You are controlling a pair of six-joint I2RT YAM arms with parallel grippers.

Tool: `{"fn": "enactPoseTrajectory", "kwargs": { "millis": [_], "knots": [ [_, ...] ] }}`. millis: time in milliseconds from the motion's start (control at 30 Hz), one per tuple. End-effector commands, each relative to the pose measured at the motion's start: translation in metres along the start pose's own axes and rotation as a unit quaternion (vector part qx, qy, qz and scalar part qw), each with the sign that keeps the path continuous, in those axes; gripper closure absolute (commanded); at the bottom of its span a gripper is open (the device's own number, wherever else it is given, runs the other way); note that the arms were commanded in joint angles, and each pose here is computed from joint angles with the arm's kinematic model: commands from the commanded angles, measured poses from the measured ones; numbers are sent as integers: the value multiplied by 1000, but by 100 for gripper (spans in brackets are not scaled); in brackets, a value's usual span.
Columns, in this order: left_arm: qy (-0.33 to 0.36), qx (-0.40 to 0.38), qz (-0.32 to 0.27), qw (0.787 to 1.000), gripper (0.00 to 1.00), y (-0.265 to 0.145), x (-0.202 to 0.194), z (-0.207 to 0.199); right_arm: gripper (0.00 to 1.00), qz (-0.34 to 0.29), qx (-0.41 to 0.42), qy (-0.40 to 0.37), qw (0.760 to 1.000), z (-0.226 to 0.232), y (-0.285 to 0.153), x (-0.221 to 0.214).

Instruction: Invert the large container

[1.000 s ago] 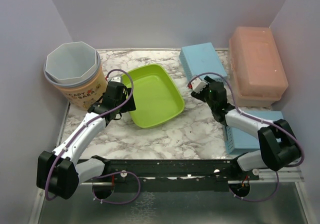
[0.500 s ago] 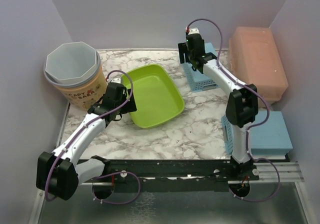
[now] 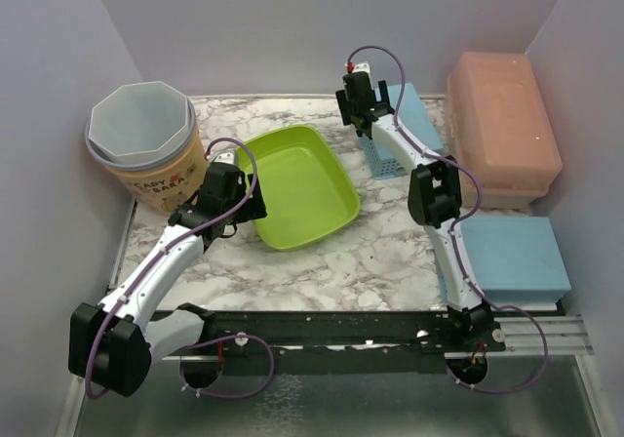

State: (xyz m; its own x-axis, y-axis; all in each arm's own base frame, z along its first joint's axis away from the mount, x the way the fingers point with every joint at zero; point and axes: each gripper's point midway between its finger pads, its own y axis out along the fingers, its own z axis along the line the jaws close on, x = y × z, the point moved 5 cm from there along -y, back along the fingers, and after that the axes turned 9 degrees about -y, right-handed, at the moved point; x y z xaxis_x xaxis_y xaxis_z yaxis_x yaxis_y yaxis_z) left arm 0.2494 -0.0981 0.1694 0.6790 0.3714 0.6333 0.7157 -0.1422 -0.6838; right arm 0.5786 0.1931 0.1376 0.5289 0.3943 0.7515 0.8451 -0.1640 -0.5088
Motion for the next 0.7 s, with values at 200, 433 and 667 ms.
{"fn": "enactPoseTrajectory", "kwargs": {
  "millis": [200, 433, 667],
  "knots": [
    [-4, -13, 10, 1000, 13, 1, 0, -5, 1, -29, -133, 34, 990, -12, 35, 4],
    [-8, -16, 16, 1000, 13, -2, 0, -7, 2, 5, -174, 69, 982, -16, 40, -17],
    [-18, -26, 17, 999, 14, -7, 2, -11, 4, 25, -170, 121, 978, -24, 34, -25]
  ]
}}
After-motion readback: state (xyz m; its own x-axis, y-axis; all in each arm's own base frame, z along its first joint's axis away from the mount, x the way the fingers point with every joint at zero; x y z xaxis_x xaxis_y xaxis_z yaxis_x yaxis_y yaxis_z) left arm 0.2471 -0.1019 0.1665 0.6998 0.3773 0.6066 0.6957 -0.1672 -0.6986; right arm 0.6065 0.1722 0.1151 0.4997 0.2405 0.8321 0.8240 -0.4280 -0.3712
